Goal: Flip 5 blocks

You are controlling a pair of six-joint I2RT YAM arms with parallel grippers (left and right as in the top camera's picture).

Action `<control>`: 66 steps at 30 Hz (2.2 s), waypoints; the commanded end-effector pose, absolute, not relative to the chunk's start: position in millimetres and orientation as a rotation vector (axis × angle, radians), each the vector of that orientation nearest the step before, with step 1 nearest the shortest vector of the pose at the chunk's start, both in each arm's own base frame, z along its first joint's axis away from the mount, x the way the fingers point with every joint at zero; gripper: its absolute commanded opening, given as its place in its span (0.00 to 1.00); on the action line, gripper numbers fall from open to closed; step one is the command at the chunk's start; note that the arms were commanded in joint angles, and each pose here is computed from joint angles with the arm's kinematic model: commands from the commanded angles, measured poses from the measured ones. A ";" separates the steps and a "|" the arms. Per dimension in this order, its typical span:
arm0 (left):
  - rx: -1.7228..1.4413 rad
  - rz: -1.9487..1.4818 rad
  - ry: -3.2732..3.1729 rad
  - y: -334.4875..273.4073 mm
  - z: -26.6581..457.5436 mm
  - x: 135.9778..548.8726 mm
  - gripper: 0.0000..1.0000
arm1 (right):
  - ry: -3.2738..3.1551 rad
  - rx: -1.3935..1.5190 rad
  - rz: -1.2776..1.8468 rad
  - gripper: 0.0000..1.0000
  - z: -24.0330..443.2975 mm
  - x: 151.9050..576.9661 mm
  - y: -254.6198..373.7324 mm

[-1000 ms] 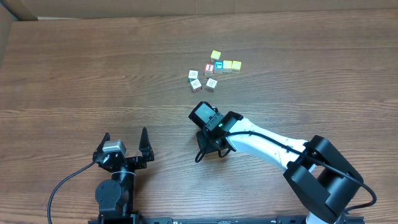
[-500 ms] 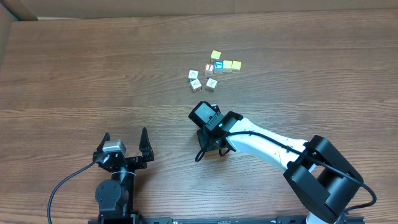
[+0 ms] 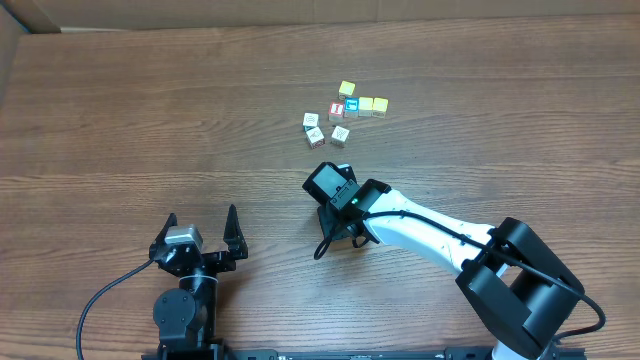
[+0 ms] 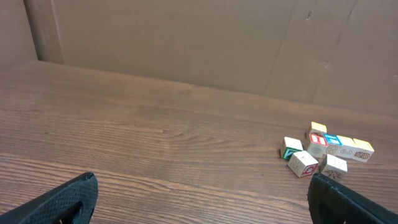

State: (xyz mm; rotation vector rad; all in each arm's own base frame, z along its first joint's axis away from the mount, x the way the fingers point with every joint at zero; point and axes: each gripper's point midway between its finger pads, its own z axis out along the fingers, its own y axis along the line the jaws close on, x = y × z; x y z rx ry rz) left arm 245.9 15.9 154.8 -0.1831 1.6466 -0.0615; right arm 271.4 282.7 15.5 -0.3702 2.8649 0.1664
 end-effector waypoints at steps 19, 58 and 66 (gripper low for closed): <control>-0.153 -0.062 1.640 12.4 156.0 245.8 1.00 | 2.815 -0.303 0.273 0.04 37.1 289.8 298.4; -0.154 -0.062 1.640 12.5 156.0 245.8 1.00 | 3.007 -0.005 0.247 0.04 32.6 310.5 221.8; -0.154 -0.062 1.640 12.5 156.0 245.8 1.00 | 3.033 -0.022 0.227 0.04 31.2 302.1 221.6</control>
